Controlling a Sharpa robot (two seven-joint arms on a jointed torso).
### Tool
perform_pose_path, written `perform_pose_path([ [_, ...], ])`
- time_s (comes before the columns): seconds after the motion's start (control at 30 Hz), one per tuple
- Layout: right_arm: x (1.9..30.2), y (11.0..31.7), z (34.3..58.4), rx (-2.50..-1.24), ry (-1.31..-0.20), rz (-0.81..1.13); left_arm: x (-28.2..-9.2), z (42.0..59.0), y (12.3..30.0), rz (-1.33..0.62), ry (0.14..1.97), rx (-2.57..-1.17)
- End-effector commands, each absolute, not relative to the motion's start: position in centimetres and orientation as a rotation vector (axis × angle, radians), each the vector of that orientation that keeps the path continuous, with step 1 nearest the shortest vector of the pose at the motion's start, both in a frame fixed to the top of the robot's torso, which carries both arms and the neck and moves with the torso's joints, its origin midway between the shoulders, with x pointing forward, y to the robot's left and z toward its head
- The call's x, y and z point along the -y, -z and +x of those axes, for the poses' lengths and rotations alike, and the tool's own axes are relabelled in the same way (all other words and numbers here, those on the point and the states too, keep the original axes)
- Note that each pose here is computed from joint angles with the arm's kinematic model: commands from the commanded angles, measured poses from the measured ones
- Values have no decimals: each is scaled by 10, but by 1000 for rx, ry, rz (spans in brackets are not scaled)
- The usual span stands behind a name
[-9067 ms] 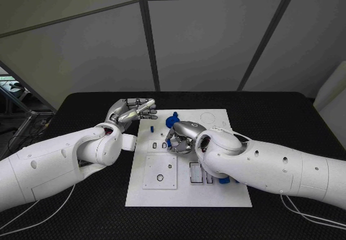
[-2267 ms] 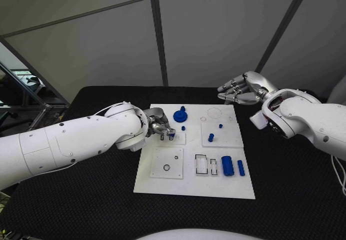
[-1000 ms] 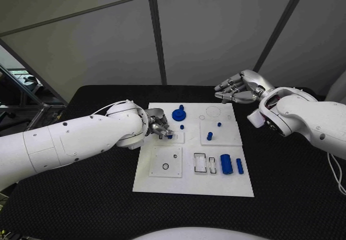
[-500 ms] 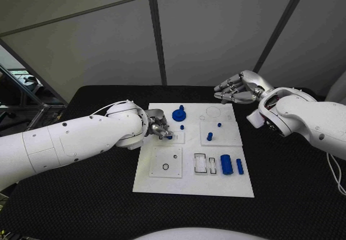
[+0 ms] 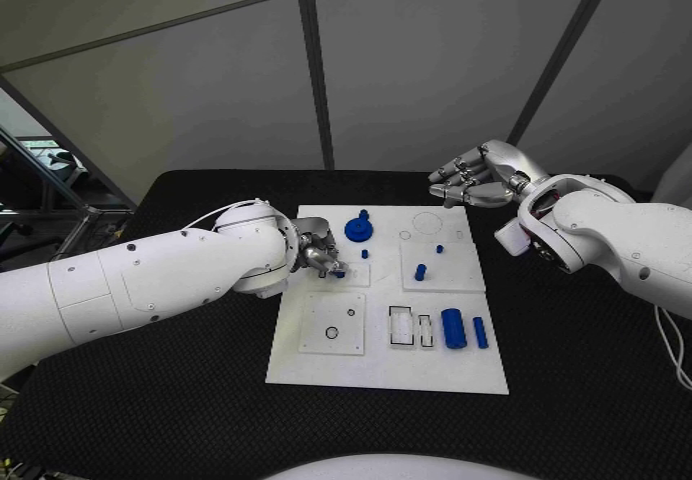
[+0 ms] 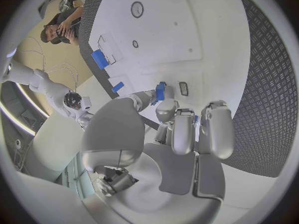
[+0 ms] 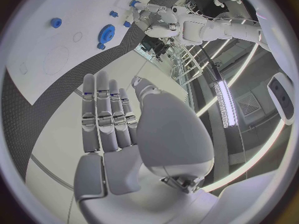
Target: Assemble the parts on the task board
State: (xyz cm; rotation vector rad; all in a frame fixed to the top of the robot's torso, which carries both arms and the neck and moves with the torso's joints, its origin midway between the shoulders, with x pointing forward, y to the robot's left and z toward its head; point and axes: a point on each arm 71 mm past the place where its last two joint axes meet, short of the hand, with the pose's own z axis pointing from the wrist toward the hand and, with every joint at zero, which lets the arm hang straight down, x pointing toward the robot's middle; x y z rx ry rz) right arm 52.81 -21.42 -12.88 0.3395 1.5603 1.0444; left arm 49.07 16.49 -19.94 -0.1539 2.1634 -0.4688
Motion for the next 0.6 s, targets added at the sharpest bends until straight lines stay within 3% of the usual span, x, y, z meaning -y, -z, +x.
perform_pose_path([
  [0.03, 213, 128, 528, -1564, -1049, 332, -163, 489, 202, -126, 456, -2194],
  [0.6, 214, 128, 529, -1567, -1046, 334, -162, 490, 202, -121, 454, -2200],
])
